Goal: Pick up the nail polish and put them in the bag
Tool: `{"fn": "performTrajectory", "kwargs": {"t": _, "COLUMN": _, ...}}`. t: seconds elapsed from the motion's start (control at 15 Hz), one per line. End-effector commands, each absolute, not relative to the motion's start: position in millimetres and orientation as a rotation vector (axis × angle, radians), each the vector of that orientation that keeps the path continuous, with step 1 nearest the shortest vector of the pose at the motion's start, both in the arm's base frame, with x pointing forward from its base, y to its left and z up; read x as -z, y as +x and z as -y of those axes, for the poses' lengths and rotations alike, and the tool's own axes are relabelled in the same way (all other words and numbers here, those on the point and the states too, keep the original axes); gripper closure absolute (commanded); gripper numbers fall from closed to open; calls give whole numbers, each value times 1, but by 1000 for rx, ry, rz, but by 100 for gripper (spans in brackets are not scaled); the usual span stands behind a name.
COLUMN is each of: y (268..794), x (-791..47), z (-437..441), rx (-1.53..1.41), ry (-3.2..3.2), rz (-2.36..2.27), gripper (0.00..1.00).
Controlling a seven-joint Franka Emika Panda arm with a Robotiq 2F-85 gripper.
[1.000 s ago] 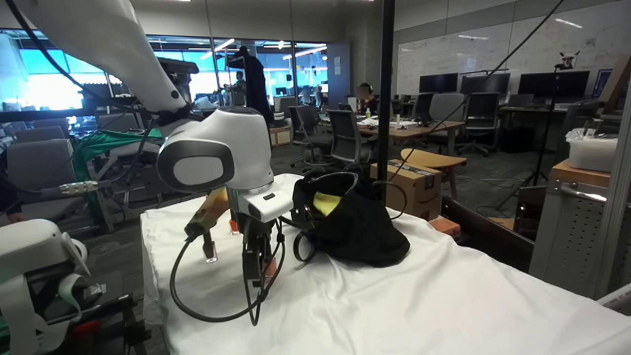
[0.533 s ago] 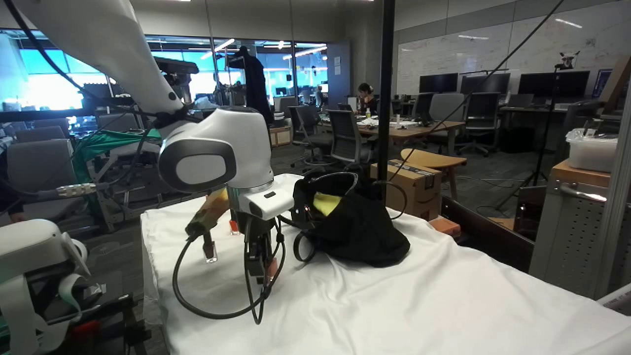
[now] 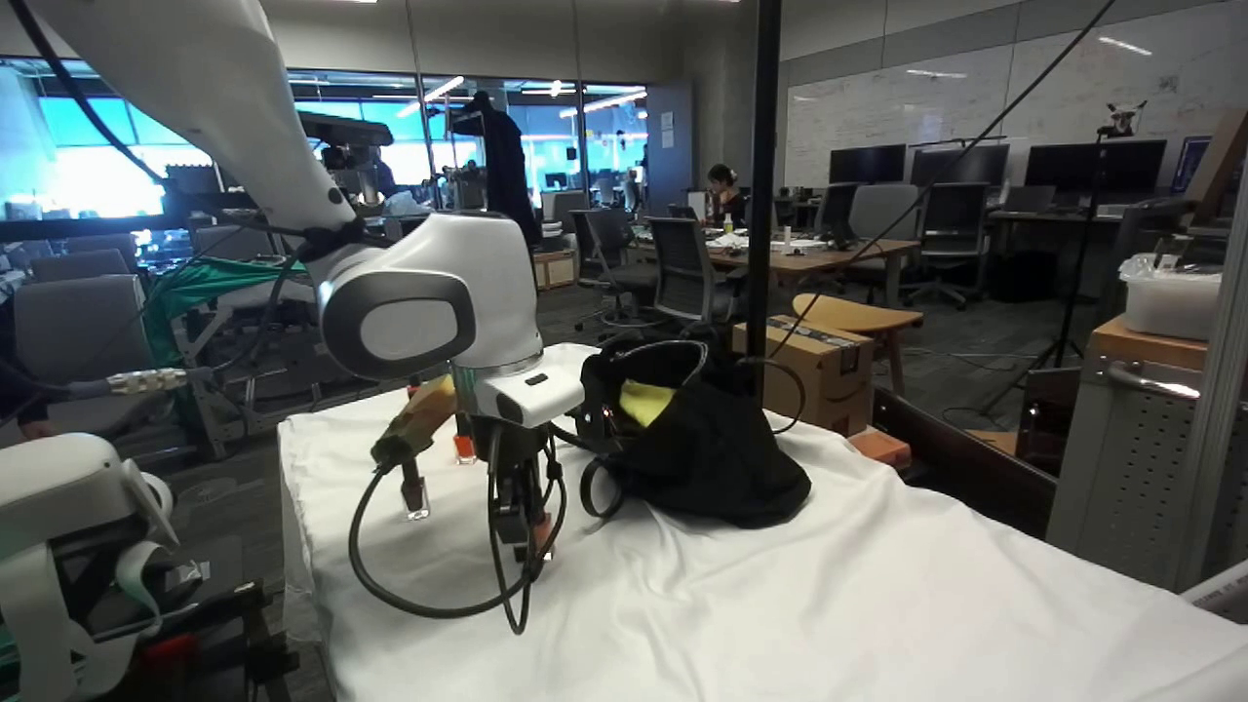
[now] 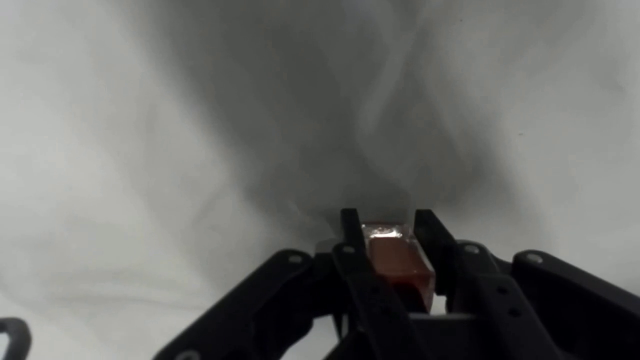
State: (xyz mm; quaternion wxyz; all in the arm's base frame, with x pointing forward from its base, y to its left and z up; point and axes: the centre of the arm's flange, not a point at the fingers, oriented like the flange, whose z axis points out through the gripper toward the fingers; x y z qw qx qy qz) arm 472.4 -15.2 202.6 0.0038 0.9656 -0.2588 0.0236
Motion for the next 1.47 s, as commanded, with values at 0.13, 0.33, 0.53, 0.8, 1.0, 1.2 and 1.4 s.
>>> {"fn": "performTrajectory", "kwargs": {"t": 0.13, "y": 496, "x": -236, "z": -6, "rx": -34, "ry": 2996, "rz": 614, "gripper": 85}}
{"fn": "performTrajectory", "kwargs": {"t": 0.33, "y": 522, "x": -268, "z": -19, "rx": -21, "ry": 2984, "rz": 513, "gripper": 85}}
{"fn": "performTrajectory", "kwargs": {"t": 0.53, "y": 548, "x": -304, "z": -30, "rx": -21, "ry": 2957, "rz": 437, "gripper": 85}}
{"fn": "performTrajectory", "kwargs": {"t": 0.8, "y": 580, "x": -336, "z": -39, "rx": -93, "ry": 2925, "rz": 361, "gripper": 85}}
{"fn": "performTrajectory", "kwargs": {"t": 1.0, "y": 602, "x": -345, "z": -45, "rx": -167, "ry": 2909, "rz": 309, "gripper": 85}}
{"fn": "performTrajectory", "kwargs": {"t": 1.2, "y": 625, "x": -347, "z": -50, "rx": -219, "ry": 2895, "rz": 277, "gripper": 85}}
{"fn": "performTrajectory", "kwargs": {"t": 1.4, "y": 650, "x": -344, "z": -52, "rx": -256, "ry": 2878, "rz": 269, "gripper": 85}}
